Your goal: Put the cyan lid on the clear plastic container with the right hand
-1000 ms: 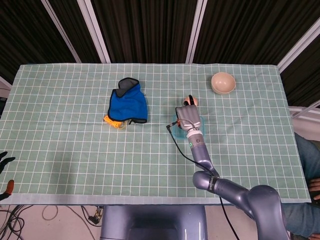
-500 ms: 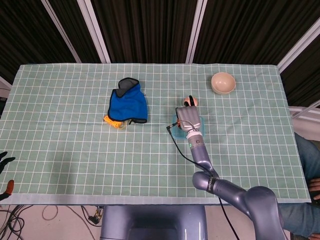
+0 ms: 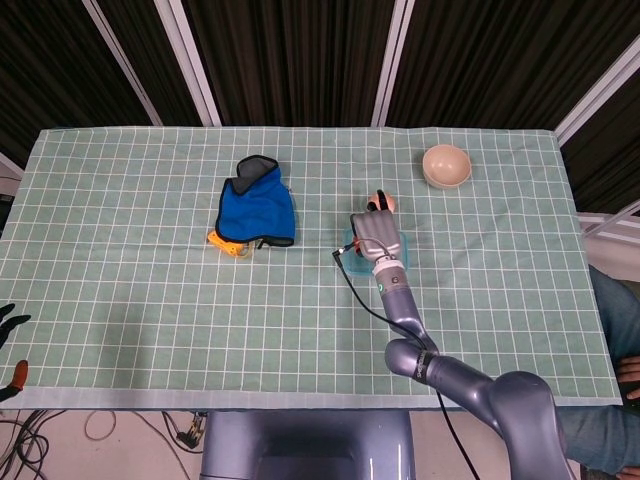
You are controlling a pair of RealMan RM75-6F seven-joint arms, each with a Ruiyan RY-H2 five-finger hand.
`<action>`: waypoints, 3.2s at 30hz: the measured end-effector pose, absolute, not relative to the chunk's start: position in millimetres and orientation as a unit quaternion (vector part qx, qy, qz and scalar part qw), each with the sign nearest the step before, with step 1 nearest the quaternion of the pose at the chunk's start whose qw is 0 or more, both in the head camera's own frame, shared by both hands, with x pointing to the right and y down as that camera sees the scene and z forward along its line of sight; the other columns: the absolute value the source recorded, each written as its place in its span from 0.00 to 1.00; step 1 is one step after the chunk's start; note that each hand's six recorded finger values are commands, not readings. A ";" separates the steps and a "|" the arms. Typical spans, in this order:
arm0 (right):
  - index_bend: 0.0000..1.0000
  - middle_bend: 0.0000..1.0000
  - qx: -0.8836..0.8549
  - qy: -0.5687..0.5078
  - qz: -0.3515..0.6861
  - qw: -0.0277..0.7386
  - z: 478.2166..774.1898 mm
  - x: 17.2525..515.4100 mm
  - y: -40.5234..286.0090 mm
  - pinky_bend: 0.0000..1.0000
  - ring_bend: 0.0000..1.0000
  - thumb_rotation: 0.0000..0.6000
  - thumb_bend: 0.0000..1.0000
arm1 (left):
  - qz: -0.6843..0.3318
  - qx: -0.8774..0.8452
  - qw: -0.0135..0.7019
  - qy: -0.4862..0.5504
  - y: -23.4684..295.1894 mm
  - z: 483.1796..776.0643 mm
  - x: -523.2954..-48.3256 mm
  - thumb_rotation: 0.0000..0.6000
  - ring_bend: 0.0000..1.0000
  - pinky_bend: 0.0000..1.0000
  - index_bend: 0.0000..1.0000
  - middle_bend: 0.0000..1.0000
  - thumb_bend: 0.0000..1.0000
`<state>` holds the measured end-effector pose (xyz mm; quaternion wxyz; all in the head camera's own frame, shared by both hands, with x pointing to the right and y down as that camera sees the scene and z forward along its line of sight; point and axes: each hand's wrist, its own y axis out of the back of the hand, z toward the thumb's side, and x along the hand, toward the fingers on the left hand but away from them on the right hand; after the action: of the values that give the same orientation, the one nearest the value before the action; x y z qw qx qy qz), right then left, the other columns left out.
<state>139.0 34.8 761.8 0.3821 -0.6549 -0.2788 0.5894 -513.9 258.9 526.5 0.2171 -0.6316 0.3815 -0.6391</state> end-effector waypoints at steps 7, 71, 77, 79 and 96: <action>0.70 0.57 -0.655 -0.268 0.593 0.383 760.4 137.5 31.9 0.00 0.25 1.00 0.48 | -0.639 -0.632 0.217 0.382 258.8 526.5 -513.9 1.00 0.00 0.00 0.16 0.00 0.52; 0.70 0.57 -0.661 -0.245 0.611 0.361 757.2 137.9 28.5 0.00 0.25 1.00 0.48 | -0.640 -0.631 0.220 0.381 259.4 526.7 -514.2 1.00 0.00 0.00 0.16 0.00 0.52; 0.57 0.49 -0.662 -0.275 0.597 0.359 738.8 141.6 20.1 0.00 0.23 1.00 0.47 | -0.639 -0.631 0.221 0.381 259.3 526.3 -514.0 1.00 0.00 0.00 0.16 0.00 0.52; 0.46 0.40 -0.663 -0.288 0.591 0.358 729.6 144.5 17.1 0.00 0.18 1.00 0.43 | -0.638 -0.631 0.222 0.381 259.2 526.4 -514.0 1.00 0.00 0.00 0.16 0.00 0.52; 0.18 0.12 -0.667 -0.401 0.531 0.335 628.8 218.0 21.6 0.00 0.02 1.00 0.34 | -0.633 -0.632 0.236 0.380 258.2 524.6 -511.6 1.00 0.00 0.00 0.16 0.00 0.52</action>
<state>218.0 21.6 628.8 0.3355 -0.6672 -0.4010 0.5306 -511.6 258.2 524.6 0.2361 -0.6316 0.3804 -0.6329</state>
